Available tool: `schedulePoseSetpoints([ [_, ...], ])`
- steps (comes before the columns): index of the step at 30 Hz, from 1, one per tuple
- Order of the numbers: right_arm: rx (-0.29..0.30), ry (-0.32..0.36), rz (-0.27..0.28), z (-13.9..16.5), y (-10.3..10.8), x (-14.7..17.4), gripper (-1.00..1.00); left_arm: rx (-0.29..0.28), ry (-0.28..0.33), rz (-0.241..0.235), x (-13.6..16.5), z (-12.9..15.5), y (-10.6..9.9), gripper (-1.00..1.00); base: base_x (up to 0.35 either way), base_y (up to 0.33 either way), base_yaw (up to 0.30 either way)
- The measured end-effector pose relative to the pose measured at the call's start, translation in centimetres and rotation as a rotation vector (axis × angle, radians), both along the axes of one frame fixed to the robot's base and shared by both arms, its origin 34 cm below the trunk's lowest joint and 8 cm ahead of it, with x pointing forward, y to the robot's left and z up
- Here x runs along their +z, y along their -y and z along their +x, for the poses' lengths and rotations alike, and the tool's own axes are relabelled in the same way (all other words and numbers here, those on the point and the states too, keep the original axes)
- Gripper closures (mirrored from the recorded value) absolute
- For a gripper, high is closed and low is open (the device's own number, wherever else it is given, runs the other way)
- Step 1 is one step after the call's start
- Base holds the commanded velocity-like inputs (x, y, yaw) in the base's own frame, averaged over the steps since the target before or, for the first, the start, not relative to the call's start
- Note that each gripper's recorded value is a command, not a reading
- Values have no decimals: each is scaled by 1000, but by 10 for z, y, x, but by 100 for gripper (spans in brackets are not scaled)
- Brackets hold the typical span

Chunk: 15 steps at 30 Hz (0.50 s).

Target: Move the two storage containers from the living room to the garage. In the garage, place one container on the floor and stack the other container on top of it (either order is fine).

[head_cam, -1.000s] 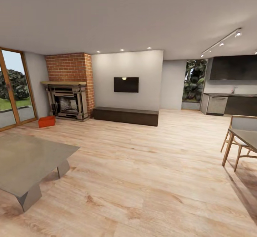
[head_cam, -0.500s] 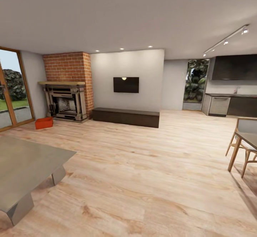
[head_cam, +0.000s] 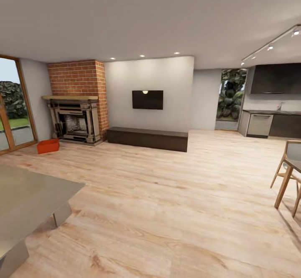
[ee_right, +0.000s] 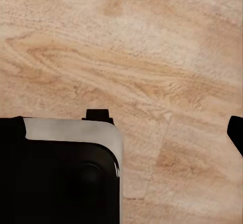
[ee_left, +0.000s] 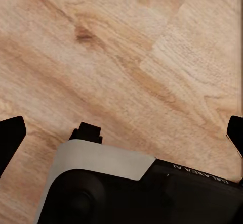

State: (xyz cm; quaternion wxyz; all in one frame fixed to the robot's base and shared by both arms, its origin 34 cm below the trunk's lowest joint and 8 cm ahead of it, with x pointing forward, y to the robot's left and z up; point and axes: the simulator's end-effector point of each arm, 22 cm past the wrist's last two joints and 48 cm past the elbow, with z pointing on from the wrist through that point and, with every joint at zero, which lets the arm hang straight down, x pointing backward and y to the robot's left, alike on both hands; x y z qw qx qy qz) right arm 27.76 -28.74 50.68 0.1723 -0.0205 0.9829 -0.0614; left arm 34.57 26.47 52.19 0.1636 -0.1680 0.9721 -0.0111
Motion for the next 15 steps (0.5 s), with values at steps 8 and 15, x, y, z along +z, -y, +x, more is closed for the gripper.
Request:
schedulePoseSetpoints([
  [8, 1, 0, 0, 0, 0, 0, -100, 0, 0, 0, 0, 0, 0, -100, 322, -2, 0],
  [15, 1, 0, 0, 0, 0, 0, -100, 0, 0, 0, 0, 0, 0, -100, 322, -66, 0],
])
